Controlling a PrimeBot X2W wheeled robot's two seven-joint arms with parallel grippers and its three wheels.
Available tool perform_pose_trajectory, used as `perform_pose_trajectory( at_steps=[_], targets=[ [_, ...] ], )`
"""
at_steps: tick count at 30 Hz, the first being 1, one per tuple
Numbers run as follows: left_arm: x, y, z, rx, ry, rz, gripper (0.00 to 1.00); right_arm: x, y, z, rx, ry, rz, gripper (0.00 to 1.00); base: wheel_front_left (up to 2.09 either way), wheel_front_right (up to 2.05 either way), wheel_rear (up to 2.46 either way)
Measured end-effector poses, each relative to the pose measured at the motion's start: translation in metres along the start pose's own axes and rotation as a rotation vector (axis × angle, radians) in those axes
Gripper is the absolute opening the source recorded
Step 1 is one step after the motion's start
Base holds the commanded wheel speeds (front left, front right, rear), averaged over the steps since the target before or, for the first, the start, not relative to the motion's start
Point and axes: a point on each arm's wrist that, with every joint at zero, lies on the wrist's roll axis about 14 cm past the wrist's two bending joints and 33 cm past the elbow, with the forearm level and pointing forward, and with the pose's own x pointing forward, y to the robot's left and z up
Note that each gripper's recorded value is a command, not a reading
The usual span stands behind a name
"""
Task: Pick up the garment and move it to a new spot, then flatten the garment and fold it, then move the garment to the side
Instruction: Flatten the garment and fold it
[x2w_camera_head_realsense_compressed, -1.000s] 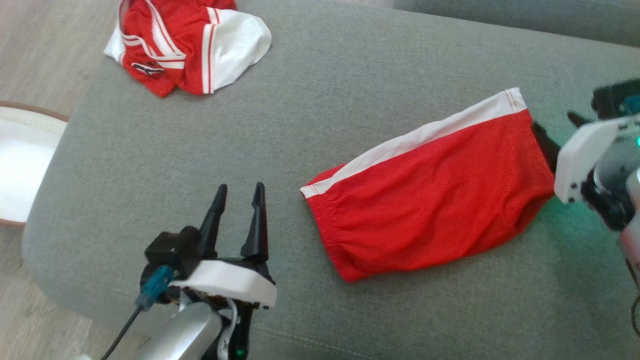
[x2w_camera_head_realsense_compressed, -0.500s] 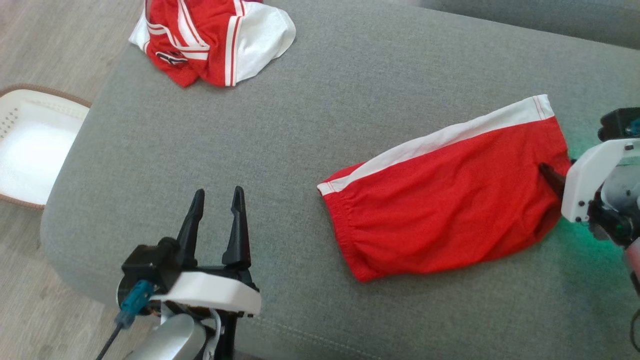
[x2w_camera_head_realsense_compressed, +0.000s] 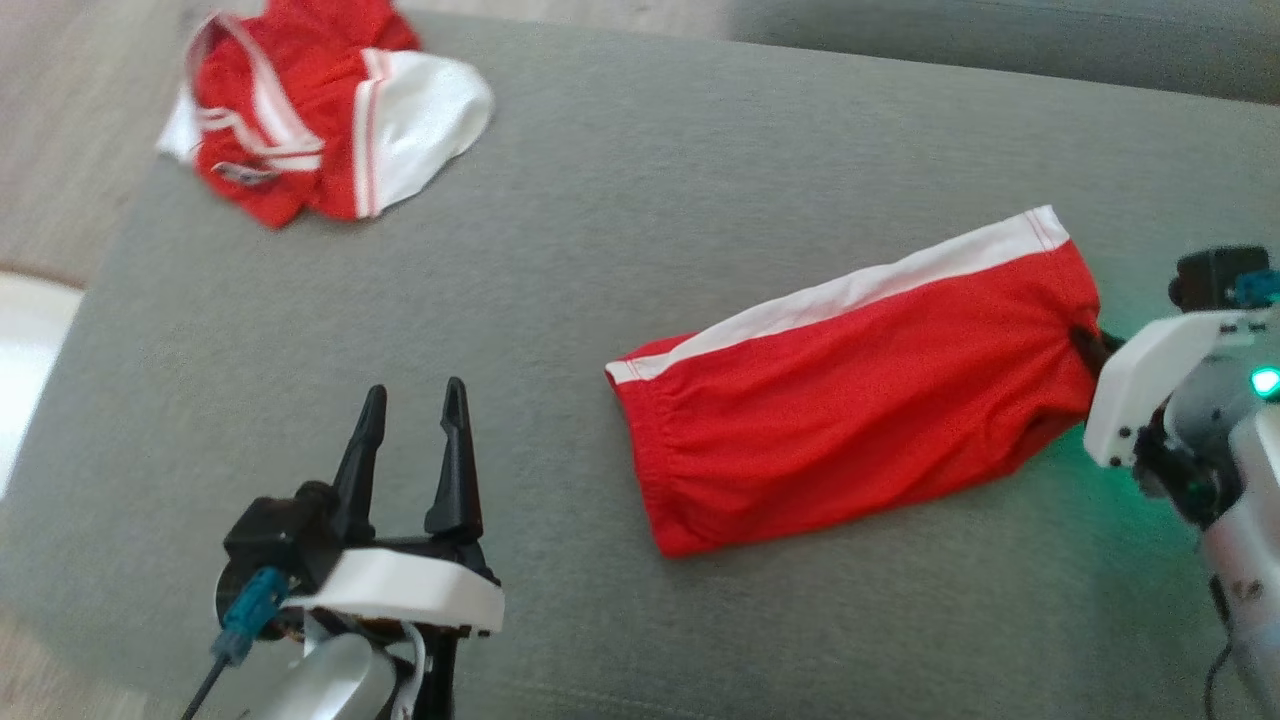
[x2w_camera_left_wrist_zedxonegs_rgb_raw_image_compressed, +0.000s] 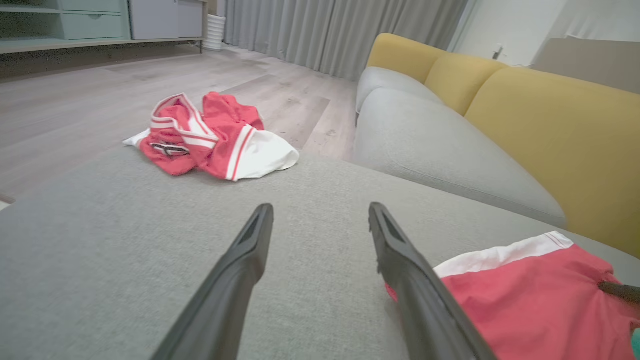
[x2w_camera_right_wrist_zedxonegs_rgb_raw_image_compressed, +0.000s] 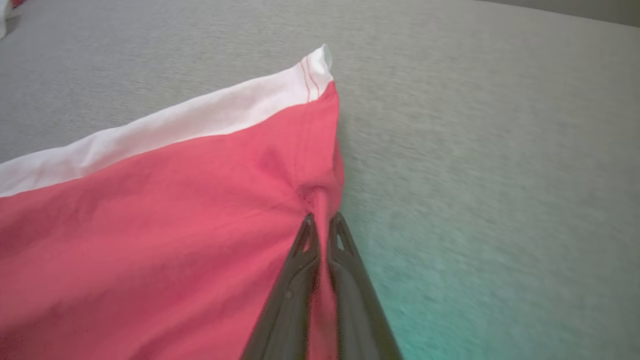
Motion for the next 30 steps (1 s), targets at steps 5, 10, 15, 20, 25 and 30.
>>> perform_pose_trajectory(
  at_steps=[5,10,15,20,25,30],
  targets=[
    [0.009,-0.027,-0.004,-0.004,0.008,-0.090,1.00,-0.027,-0.022,-0.025,0.091,-0.033,-0.079,0.00,0.00,0.00,0.00],
    [0.015,-0.056,-0.017,-0.002,0.050,-0.188,1.00,-0.057,-0.034,-0.051,0.170,-0.068,-0.146,0.00,0.00,0.00,0.00],
    [0.022,-0.077,-0.026,0.012,0.075,-0.258,1.00,-0.083,-0.049,-0.066,0.244,-0.104,-0.219,0.00,0.00,0.00,0.00],
    [0.023,-0.078,-0.031,0.025,0.087,-0.261,1.00,-0.090,-0.048,-0.067,0.275,-0.128,-0.232,0.00,0.00,0.00,0.00],
    [0.016,-0.065,-0.027,0.028,0.073,-0.224,1.00,-0.088,-0.032,-0.047,0.259,-0.181,-0.200,0.00,0.00,0.00,0.00],
    [0.008,-0.053,-0.017,0.023,0.041,-0.184,1.00,-0.083,0.020,-0.005,0.201,-0.270,-0.058,0.00,0.00,0.00,0.00]
  ],
)
